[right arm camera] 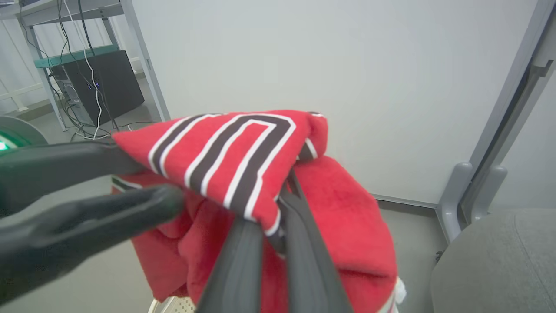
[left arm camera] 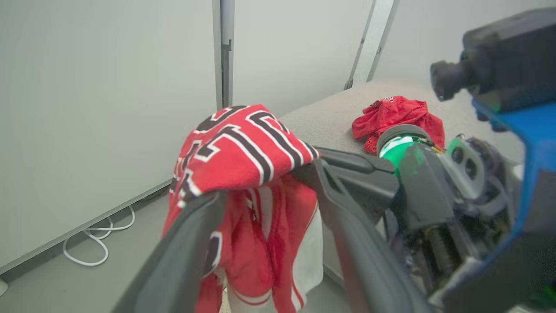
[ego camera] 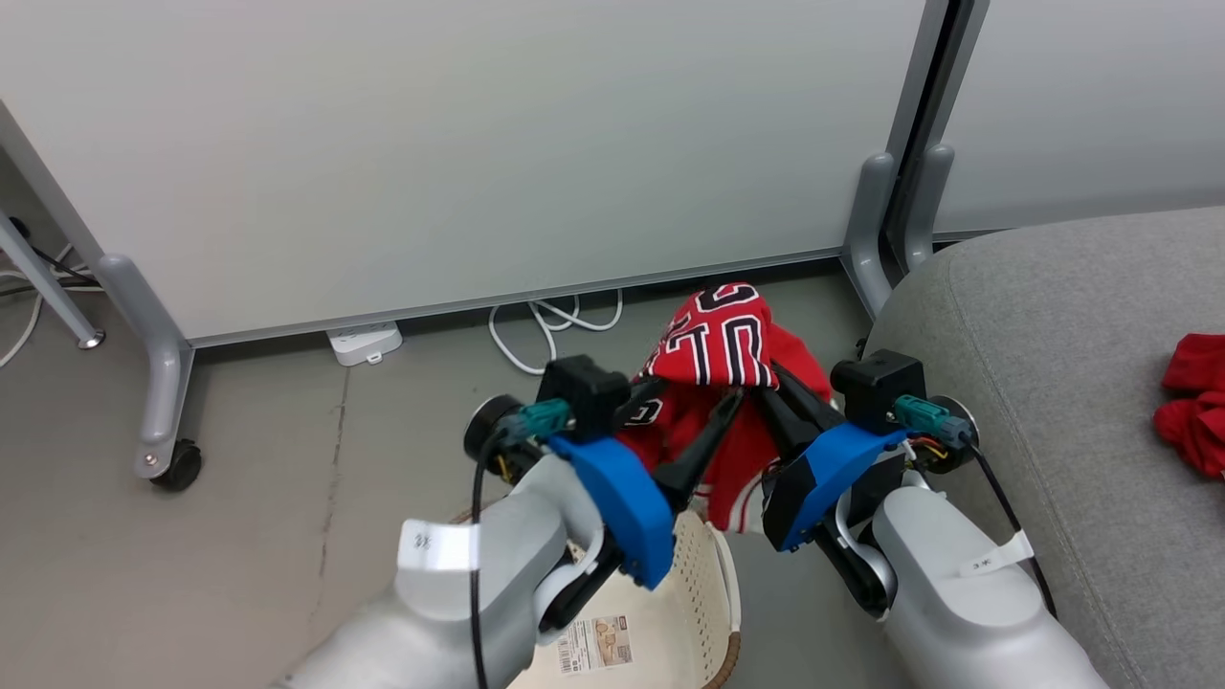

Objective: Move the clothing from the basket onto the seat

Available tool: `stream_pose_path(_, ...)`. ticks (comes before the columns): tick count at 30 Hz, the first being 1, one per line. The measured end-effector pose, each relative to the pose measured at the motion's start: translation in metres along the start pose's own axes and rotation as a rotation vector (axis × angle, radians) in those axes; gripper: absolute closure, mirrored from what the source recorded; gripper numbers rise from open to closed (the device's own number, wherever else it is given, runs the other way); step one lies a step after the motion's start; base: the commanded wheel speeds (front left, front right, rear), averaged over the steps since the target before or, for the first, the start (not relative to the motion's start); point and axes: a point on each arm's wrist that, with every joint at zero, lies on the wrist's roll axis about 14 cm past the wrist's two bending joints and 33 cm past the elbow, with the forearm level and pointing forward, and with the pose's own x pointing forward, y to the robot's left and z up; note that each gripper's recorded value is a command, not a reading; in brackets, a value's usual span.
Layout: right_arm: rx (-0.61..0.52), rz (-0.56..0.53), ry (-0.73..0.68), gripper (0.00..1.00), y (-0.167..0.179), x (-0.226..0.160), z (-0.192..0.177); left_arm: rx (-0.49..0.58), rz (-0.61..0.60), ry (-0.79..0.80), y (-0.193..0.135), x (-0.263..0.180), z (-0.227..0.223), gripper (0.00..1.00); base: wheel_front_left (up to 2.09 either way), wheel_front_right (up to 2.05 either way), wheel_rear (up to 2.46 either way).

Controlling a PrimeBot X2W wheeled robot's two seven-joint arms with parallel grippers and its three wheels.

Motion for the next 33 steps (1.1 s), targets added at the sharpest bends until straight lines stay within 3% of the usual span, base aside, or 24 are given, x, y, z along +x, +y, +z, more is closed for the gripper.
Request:
stream_pose_path(8, 0.005, -0.022, -0.009, 1.00, -0.008, 0.003, -0.001, -0.022, 0.085, -0.064, 0.022, -0.030, -0.011, 0.00, 0.00, 0.00, 0.00)
stream_pose_path(23, 0.012, -0.053, -0.012, 1.00, -0.016, 0.001, -0.004, 0.033, 0.323, -0.156, 0.066, -0.093, -0.019, 0.00, 0.00, 0.00, 0.00)
stream_pose_path(33, 0.013, -0.060, -0.011, 1.00, -0.017, -0.001, -0.005, 0.035, 0.393, -0.173, 0.074, -0.106, -0.021, 0.00, 0.00, 0.00, 0.00)
